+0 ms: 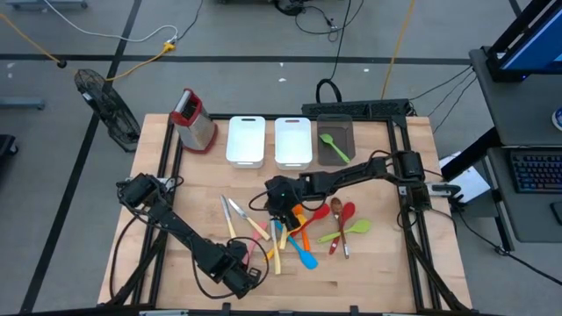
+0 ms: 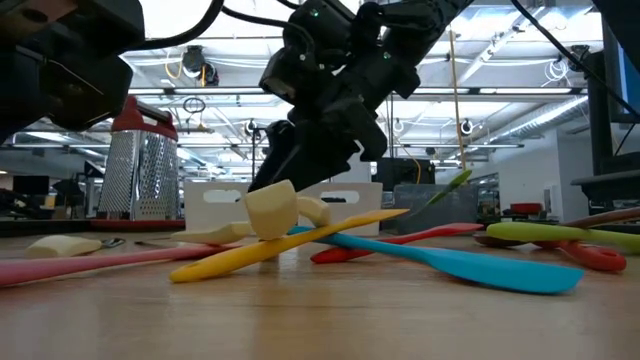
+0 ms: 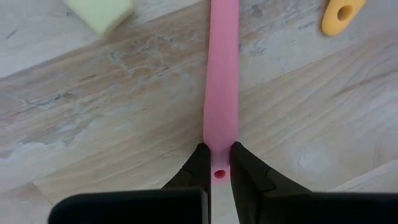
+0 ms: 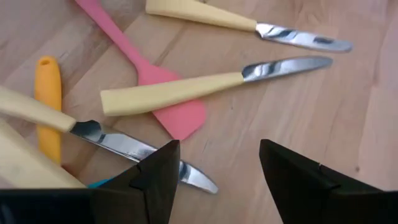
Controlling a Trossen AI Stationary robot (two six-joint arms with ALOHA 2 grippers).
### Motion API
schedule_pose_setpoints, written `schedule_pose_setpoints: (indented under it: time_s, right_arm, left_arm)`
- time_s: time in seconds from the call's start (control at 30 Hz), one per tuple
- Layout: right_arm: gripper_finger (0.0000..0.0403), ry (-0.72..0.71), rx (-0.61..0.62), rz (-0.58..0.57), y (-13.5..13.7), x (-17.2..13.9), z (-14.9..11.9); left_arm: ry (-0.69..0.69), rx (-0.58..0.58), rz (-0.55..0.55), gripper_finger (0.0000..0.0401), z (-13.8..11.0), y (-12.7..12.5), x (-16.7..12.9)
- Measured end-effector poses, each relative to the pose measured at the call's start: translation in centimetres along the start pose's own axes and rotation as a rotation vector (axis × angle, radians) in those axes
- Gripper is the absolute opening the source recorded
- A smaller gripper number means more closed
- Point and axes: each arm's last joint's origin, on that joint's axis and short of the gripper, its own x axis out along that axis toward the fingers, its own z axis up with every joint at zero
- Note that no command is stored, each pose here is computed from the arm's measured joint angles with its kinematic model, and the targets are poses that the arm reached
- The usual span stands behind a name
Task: Pick & Place Kitchen Items
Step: Put the pink spatula into the black bin
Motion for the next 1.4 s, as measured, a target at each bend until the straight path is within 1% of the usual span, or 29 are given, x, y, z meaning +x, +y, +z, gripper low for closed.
schedule_pose_setpoints:
  time_s: [0.1, 0.27, 0.37, 0.43, 0.53, 0.6, 0.7, 0.87, 1.0, 1.13, 1.23, 1.4]
  right_arm:
    - [0.0217, -0.001, -0.035, 0.0, 0.0, 0.0, 0.0]
    - [0.0217, -0.022, -0.128, -0.008, 0.0, 0.0, 0.2]
    - [0.0217, -0.046, -0.145, -0.017, 0.0, 0.7, 0.2]
    - [0.0217, -0.031, -0.148, -0.003, 0.4, 1.2, -0.1]
    - [0.0217, -0.01, -0.195, 0.013, 1.3, 2.4, -0.6]
    - [0.0217, 0.024, -0.219, -0.009, 1.9, 3.0, -0.9]
    - [0.0217, 0.028, -0.251, -0.024, 2.2, 3.2, -0.7]
    - [0.0217, 0.028, -0.26, -0.024, 2.4, 3.3, -0.7]
    - [0.0217, 0.04, -0.295, -0.043, 2.3, 3.3, -0.7]
    - [0.0217, 0.041, -0.295, -0.049, 2.1, 3.2, -0.8]
    - [0.0217, 0.04, -0.253, -0.06, 1.8, 3.1, -0.8]
    - [0.0217, 0.029, -0.191, -0.084, 0.1, 2.4, 0.6]
  left_arm:
    - [-0.006, -0.014, -0.002, 0.0025, 0.0, 0.0, 0.0]
    - [-0.019, -0.032, -0.007, 0.0024, 0.0, 0.0, 0.0]
    - [-0.024, -0.04, -0.009, 0.0026, 0.0, 0.0, 0.0]
    - [-0.026, -0.043, -0.009, 0.0026, 0.0, 0.0, 0.0]
    - [-0.03, -0.046, -0.011, 0.0024, 0.0, 0.0, 0.0]
    - [-0.031, -0.05, -0.014, 0.0023, 0.0, 0.0, 0.0]
    - [-0.033, -0.058, -0.023, 0.0026, 0.0, -0.1, 0.0]
    - [-0.047, -0.067, -0.035, 0.0023, 0.1, -0.2, 0.0]
    - [-0.051, -0.075, -0.04, 0.0028, 0.1, -0.2, 0.0]
    - [-0.056, -0.078, -0.043, 0.0031, 0.1, -0.2, 0.0]
    - [-0.068, -0.087, -0.049, 0.0031, 0.1, -0.3, 0.0]
    - [-0.099, -0.095, -0.058, 0.0032, 0.3, -0.3, 0.0]
